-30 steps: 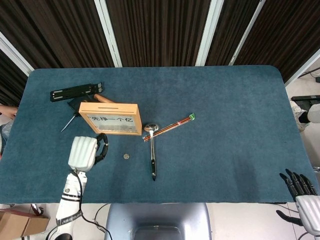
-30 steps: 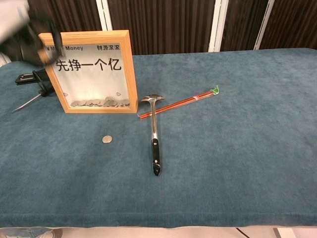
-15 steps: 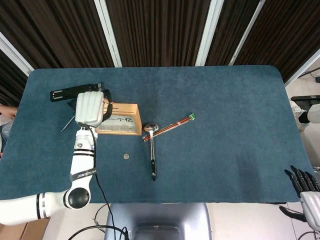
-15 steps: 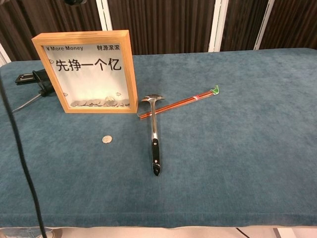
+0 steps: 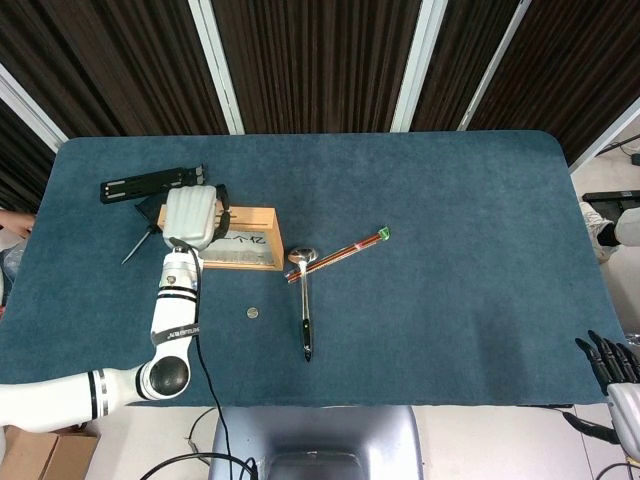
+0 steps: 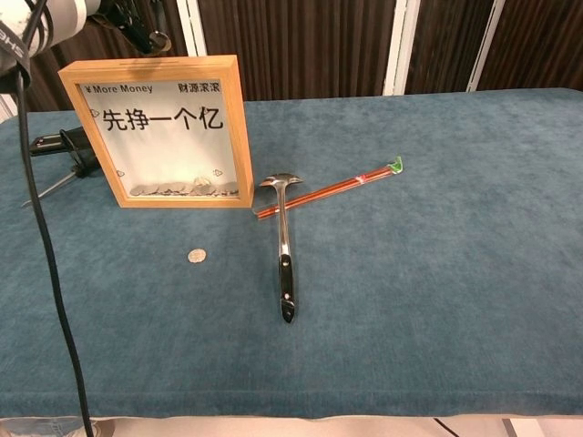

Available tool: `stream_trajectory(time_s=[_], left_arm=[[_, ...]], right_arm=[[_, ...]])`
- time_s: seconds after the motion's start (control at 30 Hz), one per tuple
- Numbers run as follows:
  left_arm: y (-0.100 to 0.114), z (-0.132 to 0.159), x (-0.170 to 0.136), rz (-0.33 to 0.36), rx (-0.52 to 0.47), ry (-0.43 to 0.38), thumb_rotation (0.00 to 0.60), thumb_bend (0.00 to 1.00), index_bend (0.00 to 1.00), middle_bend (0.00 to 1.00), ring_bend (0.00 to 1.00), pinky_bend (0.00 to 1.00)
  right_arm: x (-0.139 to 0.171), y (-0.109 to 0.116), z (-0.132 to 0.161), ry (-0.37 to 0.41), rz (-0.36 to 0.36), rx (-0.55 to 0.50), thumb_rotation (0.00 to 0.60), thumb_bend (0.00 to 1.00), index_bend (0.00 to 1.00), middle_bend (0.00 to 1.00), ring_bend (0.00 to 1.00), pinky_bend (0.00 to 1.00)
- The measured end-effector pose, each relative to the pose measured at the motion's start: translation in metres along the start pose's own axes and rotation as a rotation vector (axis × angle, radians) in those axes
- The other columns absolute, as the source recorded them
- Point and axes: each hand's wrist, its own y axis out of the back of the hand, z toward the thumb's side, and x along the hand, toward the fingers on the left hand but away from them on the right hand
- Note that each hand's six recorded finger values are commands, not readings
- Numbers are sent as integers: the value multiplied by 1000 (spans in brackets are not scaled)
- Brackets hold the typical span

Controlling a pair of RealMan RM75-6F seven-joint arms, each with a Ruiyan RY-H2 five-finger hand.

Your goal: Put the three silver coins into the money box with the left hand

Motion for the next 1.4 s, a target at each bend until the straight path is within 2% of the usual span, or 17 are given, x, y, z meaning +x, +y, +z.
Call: stream_trajectory(time_s=[0.9,1.17,1.27,1.4], left_arm=[[-15,-7,2,-22,42,-4,600,501,603,1000,1000,1000],[-15,-8,2,-16,42,1,600,496,301,1000,1000,1000],[-14,-9,1,-12,44,1,600,495,285,1000,1000,1000],[-12,-6,-3,-8,28,-16,600,491,318,1000,1000,1000]], right_arm=[[1,1,-1,0,-2,-3,600,53,0,0,0,0],[1,1,-1,-1,-3,-3,600,53,0,0,0,0],[2,1,-1,-1,-4,-3,600,53,0,0,0,0],[2,2,-1,-1,-6,-3,600,53,0,0,0,0]])
